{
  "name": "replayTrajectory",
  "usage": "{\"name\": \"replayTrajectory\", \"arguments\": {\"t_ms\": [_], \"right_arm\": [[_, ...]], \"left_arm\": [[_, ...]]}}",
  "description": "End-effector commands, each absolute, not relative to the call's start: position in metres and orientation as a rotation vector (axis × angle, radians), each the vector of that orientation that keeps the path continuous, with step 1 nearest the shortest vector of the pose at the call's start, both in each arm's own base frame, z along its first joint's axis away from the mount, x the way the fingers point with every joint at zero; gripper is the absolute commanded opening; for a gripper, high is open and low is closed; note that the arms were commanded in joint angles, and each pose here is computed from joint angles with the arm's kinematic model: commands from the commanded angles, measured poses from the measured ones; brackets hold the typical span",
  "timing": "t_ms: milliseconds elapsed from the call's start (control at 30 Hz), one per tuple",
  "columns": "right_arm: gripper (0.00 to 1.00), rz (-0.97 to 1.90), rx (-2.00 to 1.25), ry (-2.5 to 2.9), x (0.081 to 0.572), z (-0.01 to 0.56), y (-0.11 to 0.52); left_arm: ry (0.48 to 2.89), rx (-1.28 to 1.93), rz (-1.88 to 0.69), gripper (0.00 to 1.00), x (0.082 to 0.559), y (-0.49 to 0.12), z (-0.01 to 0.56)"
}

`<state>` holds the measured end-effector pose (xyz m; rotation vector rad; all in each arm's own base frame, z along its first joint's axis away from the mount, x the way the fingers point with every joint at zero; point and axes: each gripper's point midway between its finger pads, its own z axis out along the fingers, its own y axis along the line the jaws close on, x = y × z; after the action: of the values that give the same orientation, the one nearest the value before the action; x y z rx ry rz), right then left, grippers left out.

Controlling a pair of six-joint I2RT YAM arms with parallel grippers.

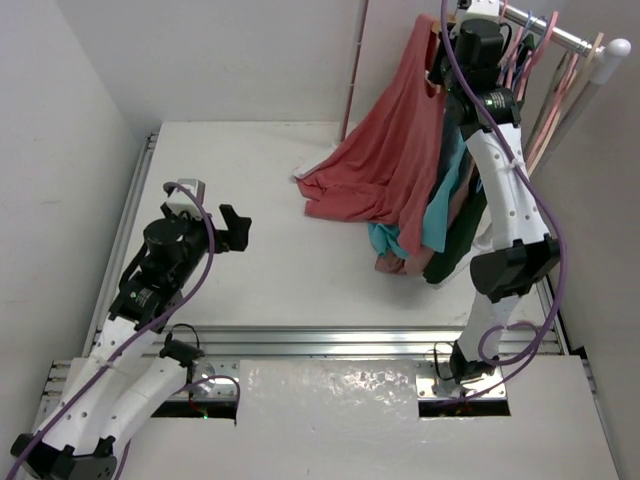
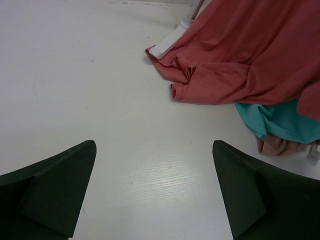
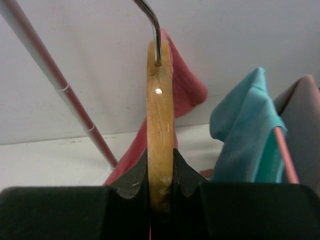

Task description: Place the t-shirt on the hanger

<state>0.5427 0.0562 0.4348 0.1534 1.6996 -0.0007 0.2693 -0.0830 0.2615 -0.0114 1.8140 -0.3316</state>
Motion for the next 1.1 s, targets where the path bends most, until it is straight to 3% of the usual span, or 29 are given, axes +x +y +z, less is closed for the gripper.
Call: {"name": "replayTrajectory", "arguments": {"t_ms": [0,567,633,667,733,767,1067], "right_arm": [[0.0,0.082,0.196,1.595,0.548,0.457,0.058],[0.01,0.218,0.224,1.697,0.522,0.389,0.073],[0.2,0.251,0.19,1.71,0.524,0.392,0.082],[0.51,0.281,0.161,1.718,0.524,0.392,0.089],[0.72,0.295,0.14,1.72,0.521,0.399,0.095],[0.98,0.31,0.113,1.723,0.516,0.402,0.102],[0.99,0.268,0.07,1.714,0.444,0.425,0.126]], "left_arm": [[1.747,0.004,-0.349,1.0,0.271,-0.085,0.278],[1.763,0.022,-0.347,1.0,0.272,-0.087,0.273],[1.761,0.022,-0.345,1.0,0.271,-0.086,0.275],[1.759,0.021,-0.342,1.0,0.271,-0.086,0.275],[1.757,0.011,-0.334,1.0,0.271,-0.083,0.275],[1.756,0.002,-0.326,1.0,0.272,-0.082,0.275],[1.781,-0.264,-0.175,1.0,0.286,-0.037,0.272]]}}
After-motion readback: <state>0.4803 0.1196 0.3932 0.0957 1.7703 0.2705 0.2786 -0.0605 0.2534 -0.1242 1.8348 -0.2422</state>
